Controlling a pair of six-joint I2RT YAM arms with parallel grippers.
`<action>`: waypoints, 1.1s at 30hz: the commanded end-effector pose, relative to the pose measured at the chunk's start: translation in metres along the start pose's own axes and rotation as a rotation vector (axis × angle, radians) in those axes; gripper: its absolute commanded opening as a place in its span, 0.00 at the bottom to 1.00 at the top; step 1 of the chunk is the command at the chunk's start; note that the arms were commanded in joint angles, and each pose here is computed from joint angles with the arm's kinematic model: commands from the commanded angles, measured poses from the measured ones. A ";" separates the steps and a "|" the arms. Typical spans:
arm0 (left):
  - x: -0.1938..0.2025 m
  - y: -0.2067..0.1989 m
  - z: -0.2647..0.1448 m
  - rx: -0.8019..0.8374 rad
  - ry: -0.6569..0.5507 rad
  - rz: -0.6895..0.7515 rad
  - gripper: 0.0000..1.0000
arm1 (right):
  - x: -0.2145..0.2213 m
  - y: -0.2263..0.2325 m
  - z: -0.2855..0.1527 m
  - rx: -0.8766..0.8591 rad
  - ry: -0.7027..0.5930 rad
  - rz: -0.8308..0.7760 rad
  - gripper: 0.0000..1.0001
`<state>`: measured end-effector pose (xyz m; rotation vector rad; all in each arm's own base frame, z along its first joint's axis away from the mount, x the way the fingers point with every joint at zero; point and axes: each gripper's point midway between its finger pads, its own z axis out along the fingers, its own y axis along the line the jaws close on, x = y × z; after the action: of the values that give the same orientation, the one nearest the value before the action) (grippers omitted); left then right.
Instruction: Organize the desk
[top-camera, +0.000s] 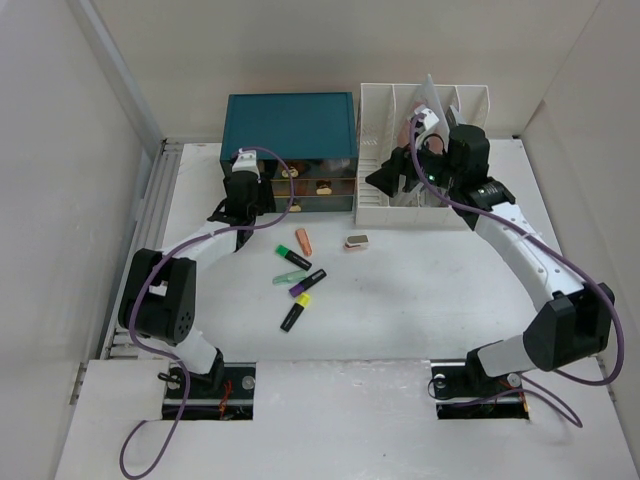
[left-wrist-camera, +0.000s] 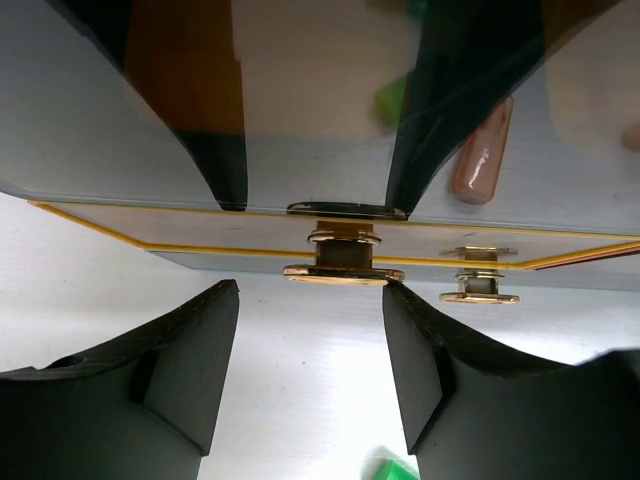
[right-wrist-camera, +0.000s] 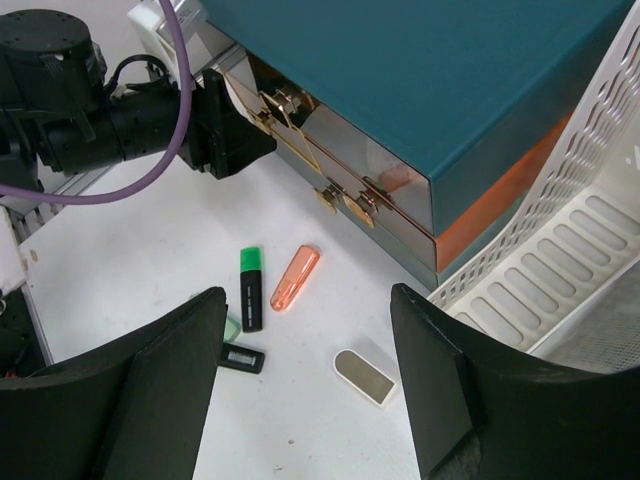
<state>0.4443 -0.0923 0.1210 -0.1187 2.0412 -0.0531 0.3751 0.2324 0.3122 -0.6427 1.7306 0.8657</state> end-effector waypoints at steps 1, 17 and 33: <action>-0.061 -0.014 -0.010 0.061 -0.172 -0.081 0.56 | -0.012 0.003 0.001 -0.031 -0.042 -0.032 0.72; -0.061 -0.015 -0.003 0.051 -0.165 -0.090 0.39 | -0.012 0.003 0.001 -0.031 -0.042 -0.032 0.72; -0.033 -0.024 -0.029 0.087 -0.100 -0.066 0.30 | -0.011 0.008 0.001 -0.059 -0.038 -0.023 0.72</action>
<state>0.4485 -0.1054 0.1381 -0.1360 1.9843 -0.1239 0.3727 0.2349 0.3135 -0.6570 1.7215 0.8862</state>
